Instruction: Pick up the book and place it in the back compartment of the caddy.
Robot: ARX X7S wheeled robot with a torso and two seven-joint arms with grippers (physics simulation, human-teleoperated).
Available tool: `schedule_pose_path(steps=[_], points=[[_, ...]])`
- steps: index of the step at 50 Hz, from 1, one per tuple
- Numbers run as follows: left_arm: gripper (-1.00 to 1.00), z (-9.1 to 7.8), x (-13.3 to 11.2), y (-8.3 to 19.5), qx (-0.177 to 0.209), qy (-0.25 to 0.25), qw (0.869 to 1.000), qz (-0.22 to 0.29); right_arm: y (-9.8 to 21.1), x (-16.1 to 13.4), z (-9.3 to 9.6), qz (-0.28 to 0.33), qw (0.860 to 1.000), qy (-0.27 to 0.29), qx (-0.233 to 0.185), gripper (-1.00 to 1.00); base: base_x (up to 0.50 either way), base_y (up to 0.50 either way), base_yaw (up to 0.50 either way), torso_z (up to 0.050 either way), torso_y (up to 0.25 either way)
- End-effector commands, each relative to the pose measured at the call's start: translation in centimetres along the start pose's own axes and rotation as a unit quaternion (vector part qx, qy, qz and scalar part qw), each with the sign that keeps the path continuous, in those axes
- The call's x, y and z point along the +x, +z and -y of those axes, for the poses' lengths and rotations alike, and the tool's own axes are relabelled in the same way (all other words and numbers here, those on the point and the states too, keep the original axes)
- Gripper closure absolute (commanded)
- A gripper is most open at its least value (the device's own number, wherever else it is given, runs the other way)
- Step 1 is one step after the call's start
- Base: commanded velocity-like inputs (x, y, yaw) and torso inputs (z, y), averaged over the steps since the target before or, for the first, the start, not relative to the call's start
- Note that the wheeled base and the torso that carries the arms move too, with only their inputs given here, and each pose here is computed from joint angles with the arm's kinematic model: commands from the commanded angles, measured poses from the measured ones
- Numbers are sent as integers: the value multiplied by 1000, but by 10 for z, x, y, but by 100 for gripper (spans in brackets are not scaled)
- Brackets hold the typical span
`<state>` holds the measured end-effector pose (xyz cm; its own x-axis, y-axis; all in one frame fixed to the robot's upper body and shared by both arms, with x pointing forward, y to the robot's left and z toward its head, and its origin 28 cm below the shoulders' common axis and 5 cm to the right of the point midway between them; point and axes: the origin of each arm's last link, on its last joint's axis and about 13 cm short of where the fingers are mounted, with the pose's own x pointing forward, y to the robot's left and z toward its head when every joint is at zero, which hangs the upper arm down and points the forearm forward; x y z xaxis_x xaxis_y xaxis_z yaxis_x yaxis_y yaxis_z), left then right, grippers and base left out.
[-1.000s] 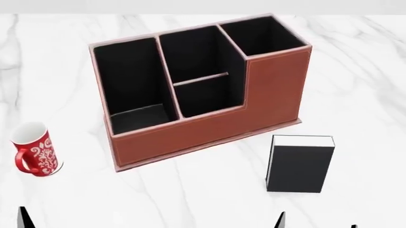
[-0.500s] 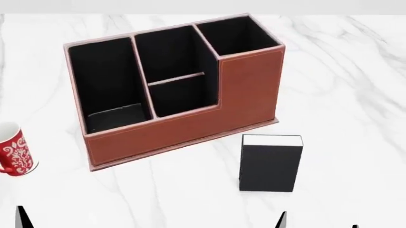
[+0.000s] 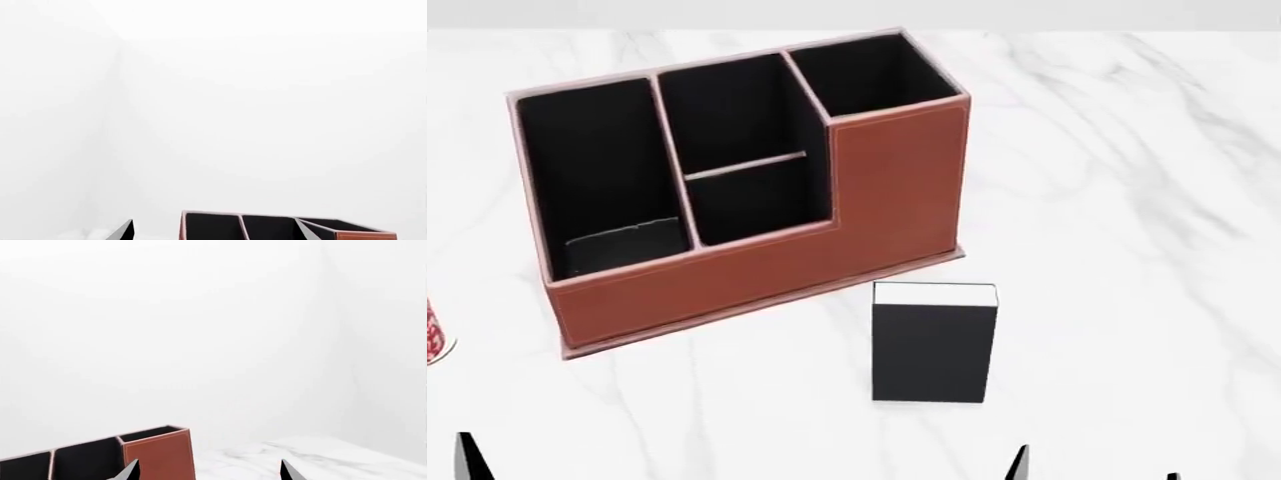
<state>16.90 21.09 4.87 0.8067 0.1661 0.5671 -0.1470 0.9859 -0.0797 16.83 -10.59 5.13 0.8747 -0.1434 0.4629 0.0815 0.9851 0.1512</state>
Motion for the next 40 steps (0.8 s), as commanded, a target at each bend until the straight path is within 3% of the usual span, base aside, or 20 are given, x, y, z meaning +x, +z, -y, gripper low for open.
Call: schedule_pose_path(steps=[1, 18, 40], points=[[-100, -1, 0, 0, -2, 1, 1000, -1, 0, 0, 0, 2, 1000, 0, 1, -100, 0, -172, 0, 0, 0], [-100, -1, 0, 1, -5, 6, 1000, -3, 0, 0, 0, 6, 1000, -2, 2, -100, 0, -178, 0, 0, 0], [-100, -1, 1, -1, -10, 6, 1000, -6, 3, -2, 1, 26, 1000, -2, 13, -100, 61, -5, 0, 0, 0]])
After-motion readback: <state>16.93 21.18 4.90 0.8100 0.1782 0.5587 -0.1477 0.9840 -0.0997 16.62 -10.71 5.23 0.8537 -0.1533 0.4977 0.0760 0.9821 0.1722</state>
